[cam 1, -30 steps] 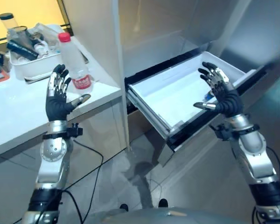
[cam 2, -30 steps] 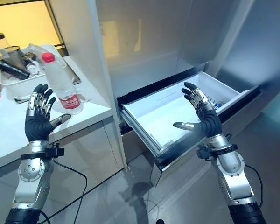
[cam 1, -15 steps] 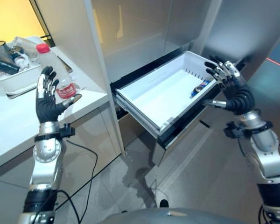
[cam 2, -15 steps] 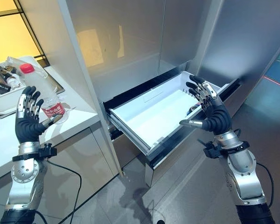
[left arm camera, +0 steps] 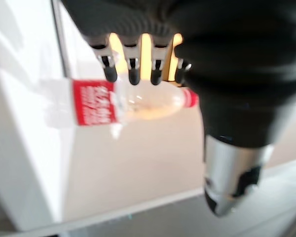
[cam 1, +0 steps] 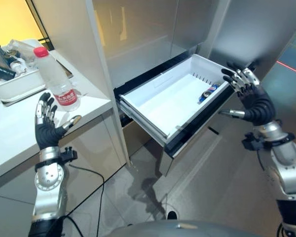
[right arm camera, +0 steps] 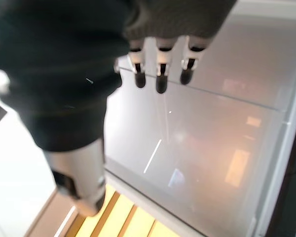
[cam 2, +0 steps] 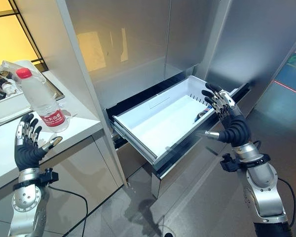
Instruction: Take the drinks into the refrigerator
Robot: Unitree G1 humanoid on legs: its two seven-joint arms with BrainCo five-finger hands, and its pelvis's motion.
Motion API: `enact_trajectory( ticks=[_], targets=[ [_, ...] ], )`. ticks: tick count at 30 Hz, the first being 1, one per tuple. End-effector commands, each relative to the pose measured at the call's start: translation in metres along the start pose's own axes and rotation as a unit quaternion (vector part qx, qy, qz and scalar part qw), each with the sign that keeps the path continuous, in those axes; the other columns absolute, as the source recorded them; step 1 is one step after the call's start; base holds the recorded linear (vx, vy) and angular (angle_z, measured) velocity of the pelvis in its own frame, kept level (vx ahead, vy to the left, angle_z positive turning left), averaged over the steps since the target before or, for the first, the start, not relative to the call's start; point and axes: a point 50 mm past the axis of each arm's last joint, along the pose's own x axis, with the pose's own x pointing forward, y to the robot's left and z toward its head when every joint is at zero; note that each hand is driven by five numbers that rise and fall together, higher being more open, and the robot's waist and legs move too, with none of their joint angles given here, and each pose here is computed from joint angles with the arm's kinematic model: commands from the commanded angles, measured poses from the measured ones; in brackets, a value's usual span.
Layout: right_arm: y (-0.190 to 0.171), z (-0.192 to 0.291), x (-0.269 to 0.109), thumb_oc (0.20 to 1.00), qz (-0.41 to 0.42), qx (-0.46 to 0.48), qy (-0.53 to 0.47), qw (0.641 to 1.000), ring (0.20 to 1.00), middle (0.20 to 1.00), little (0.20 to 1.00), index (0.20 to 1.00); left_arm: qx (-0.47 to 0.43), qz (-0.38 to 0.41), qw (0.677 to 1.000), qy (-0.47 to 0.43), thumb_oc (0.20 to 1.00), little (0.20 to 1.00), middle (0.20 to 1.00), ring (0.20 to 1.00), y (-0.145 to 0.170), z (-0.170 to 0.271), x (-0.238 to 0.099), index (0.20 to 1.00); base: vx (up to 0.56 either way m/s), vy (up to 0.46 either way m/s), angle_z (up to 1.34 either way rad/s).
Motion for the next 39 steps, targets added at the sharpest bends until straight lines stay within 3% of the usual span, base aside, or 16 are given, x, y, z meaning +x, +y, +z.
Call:
enact_trajectory(
  ticks=[1,13,30,39],
  targets=[
    [-0.008,0.026,0.004,1.000,-0.022,-0.011,-0.080,0.997,1.000,1.000,1.000,1.000,0.060,-0.001,0.997,-0.047,1.000,1.000,1.000,1.000,0.015,0.014,0.015,1.000,0.03,-0.014,0.02],
    [-0.003,0.023,0.006,1.000,-0.006,-0.002,-0.068,0.998,1.000,1.000,1.000,1.000,0.070,0.015,0.997,-0.041,1.000,1.000,1.000,1.000,0.014,0.013,0.029,1.000,0.00,0.000,0.00],
    [0.007,0.019,0.019,1.000,0.072,0.027,-0.046,0.996,1.000,1.000,1.000,1.000,0.130,0.005,0.989,-0.075,1.000,1.000,1.000,1.000,0.019,0.039,0.091,1.000,0.00,0.000,0.00],
    [0.010,0.022,0.023,1.000,0.084,0.041,-0.052,0.994,1.000,1.000,1.000,1.000,0.101,-0.006,0.993,-0.056,1.000,1.000,1.000,1.000,0.023,0.038,0.101,1.000,0.00,0.000,0.00]
  ],
)
